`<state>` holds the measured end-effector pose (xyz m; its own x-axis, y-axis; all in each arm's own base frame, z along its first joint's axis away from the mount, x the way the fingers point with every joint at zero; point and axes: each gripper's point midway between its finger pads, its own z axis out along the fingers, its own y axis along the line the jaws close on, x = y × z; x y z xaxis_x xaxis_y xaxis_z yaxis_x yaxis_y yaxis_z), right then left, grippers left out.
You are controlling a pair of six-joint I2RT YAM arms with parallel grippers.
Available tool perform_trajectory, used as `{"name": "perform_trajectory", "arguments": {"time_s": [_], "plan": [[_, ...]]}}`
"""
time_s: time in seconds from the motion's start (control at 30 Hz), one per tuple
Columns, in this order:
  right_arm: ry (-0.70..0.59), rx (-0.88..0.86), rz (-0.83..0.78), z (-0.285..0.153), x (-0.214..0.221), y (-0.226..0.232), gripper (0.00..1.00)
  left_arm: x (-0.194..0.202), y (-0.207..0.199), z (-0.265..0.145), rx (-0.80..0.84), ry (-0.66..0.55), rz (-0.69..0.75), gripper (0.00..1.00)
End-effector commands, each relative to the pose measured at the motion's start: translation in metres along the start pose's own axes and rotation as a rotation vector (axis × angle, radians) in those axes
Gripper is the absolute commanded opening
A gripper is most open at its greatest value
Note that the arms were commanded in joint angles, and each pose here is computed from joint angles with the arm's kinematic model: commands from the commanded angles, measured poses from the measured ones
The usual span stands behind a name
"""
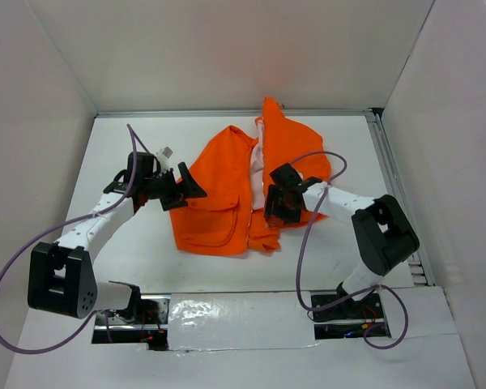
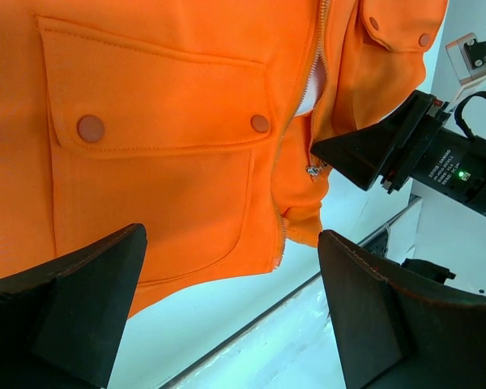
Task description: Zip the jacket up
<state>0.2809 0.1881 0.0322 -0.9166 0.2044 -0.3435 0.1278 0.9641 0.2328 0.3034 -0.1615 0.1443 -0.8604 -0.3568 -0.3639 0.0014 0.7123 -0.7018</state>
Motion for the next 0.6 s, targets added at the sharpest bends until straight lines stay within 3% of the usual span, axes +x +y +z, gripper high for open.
{"name": "perform_trajectory", "arguments": {"time_s": [0.0,0.07,0.17,0.37,0.47,0.5,0.57], "plan": [[-0.045,0.002,0.027,-0.006,-0.009,0.015,0.71,-0.001,-0.005,-0.005,0.006,-0.020,0.039,0.99],[-0.053,0.018,0.015,-0.005,-0.008,0.016,0.78,-0.002,-0.003,-0.005,-0.003,-0.023,0.036,0.99],[-0.047,0.069,0.022,0.001,-0.006,0.013,0.75,-0.002,-0.004,-0.004,-0.001,-0.023,0.039,0.99],[-0.019,0.149,0.031,0.012,0.003,0.001,0.46,-0.004,-0.003,-0.004,-0.008,-0.028,0.046,0.99],[-0.056,0.145,0.025,0.008,-0.003,0.002,0.33,-0.004,-0.006,-0.006,0.002,-0.032,0.054,0.99],[-0.075,0.133,0.022,0.006,-0.007,0.003,0.23,-0.003,-0.007,-0.006,0.012,-0.027,0.052,0.99],[-0.120,0.098,0.007,-0.004,-0.017,0.009,0.17,-0.004,-0.010,-0.006,0.027,-0.028,0.061,0.99]]}}
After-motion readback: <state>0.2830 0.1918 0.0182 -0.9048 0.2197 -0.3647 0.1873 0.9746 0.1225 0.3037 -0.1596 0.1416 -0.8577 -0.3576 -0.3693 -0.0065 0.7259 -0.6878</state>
